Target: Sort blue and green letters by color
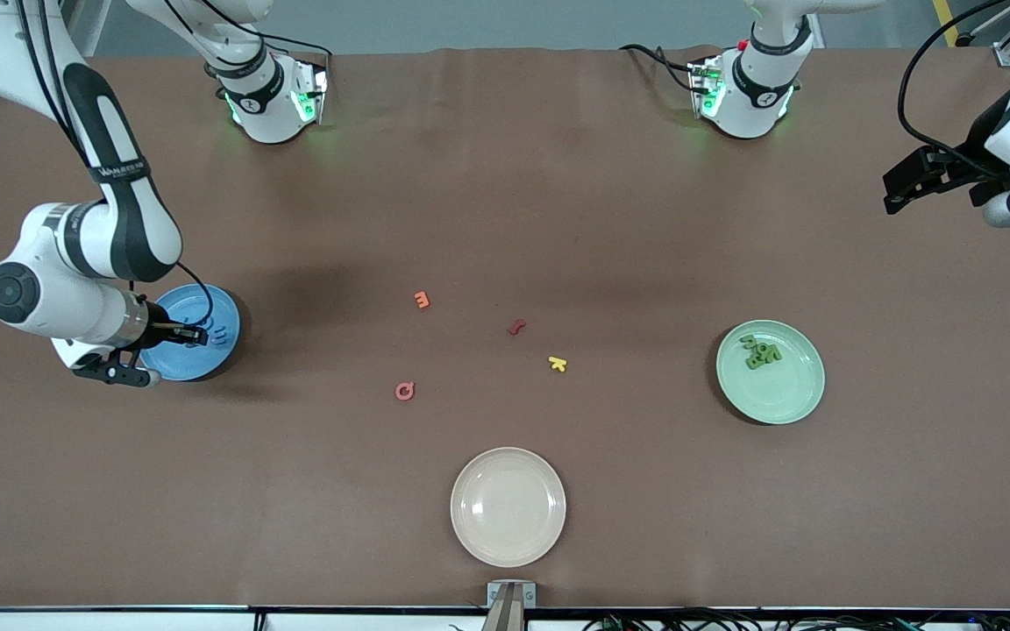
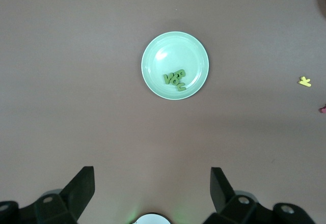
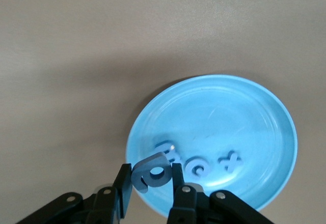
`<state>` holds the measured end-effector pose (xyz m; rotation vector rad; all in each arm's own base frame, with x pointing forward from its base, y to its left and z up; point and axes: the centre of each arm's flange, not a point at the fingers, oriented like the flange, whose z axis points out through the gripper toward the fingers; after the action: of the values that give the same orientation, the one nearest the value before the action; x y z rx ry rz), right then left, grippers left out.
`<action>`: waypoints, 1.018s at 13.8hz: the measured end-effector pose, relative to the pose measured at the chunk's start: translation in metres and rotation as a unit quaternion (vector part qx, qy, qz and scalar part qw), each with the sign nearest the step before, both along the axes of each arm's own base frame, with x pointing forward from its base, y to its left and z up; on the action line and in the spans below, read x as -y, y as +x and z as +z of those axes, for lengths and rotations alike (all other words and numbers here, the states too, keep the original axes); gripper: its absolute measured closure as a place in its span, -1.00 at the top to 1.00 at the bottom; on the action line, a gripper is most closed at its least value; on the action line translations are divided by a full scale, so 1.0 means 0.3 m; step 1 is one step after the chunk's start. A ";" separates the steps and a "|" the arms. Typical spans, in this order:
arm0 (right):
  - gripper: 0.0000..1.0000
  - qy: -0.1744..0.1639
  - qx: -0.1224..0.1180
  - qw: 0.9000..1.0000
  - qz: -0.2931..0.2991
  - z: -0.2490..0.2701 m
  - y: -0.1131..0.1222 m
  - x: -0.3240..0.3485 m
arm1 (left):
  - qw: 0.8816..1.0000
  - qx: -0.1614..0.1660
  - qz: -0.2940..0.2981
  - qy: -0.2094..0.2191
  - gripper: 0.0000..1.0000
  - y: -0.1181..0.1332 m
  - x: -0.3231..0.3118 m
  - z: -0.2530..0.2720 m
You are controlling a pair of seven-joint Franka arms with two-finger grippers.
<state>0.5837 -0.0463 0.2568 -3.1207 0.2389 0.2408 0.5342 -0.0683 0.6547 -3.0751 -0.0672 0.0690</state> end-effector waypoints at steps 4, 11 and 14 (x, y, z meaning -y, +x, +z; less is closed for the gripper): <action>-0.29 -0.011 0.003 1.000 0.026 -0.078 0.000 0.078 | 1.000 0.000 -0.004 0.000 1.00 -0.002 0.013 -0.001; -0.29 -0.011 0.011 0.999 0.031 -0.174 0.001 0.128 | 1.000 -0.001 -0.004 0.000 1.00 0.013 0.013 -0.024; -0.15 -0.011 0.012 0.999 0.030 -0.181 0.001 0.133 | 1.000 -0.001 -0.004 -0.001 1.00 0.035 0.014 -0.050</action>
<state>0.5839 -0.0862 0.2024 -3.1546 0.1485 0.2024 0.5448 -0.0726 0.6397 -3.0774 -0.0547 0.0717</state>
